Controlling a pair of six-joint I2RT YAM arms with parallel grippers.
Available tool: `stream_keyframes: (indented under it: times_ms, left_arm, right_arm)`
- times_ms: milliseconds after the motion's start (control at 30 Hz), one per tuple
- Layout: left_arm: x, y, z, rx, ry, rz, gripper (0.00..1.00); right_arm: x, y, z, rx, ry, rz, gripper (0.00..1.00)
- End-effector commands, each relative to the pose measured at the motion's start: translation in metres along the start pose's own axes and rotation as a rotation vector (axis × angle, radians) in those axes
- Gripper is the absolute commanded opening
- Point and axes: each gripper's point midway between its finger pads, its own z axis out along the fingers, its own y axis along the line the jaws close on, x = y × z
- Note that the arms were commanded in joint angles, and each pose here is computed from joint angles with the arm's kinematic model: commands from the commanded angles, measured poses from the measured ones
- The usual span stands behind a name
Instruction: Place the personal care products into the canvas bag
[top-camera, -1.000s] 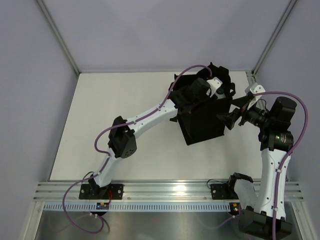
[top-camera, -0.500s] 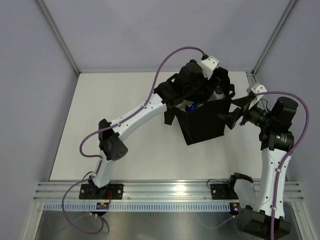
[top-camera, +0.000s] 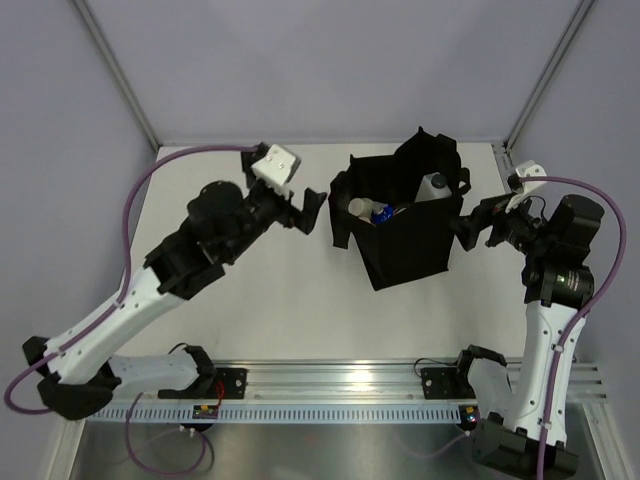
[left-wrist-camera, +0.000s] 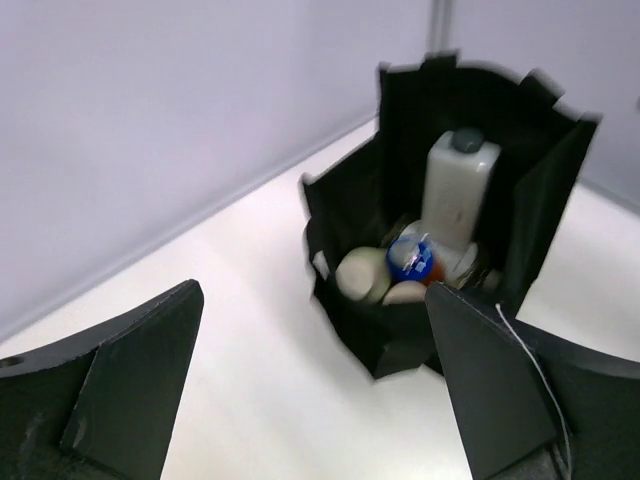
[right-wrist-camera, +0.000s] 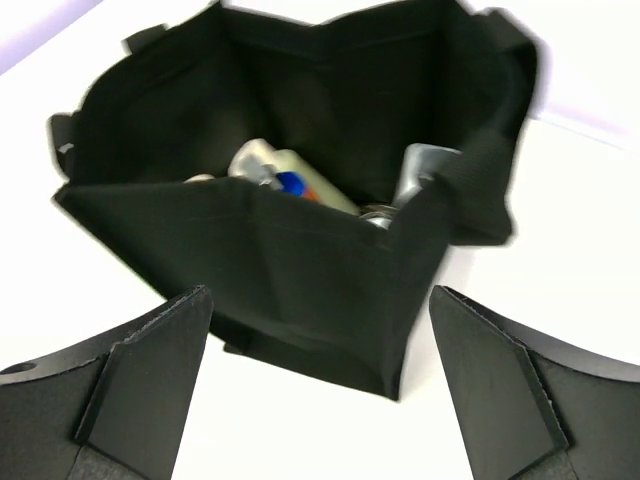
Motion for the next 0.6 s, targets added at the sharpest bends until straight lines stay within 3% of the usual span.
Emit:
stream_keyframes:
  times_ms: [0,233,567]
  left_arm:
    - [0.072,0.028,-0.018,-0.123,0.095,0.051,0.99]
    - [0.139,0.056,-0.07,-0.227,0.145,0.042,0.99]
    - [0.159,0.063,-0.089,-0.258,0.185,0.04,0.99]
  right_arm:
    - [-0.021,-0.018,-0.022,0.217,-0.02,0.033,1.0]
    - [-0.023,-0.028,-0.041,0.394,-0.067,0.158,0.99]
    - [-0.01,-0.044,-0.057,0.569,-0.154,0.223,1.0]
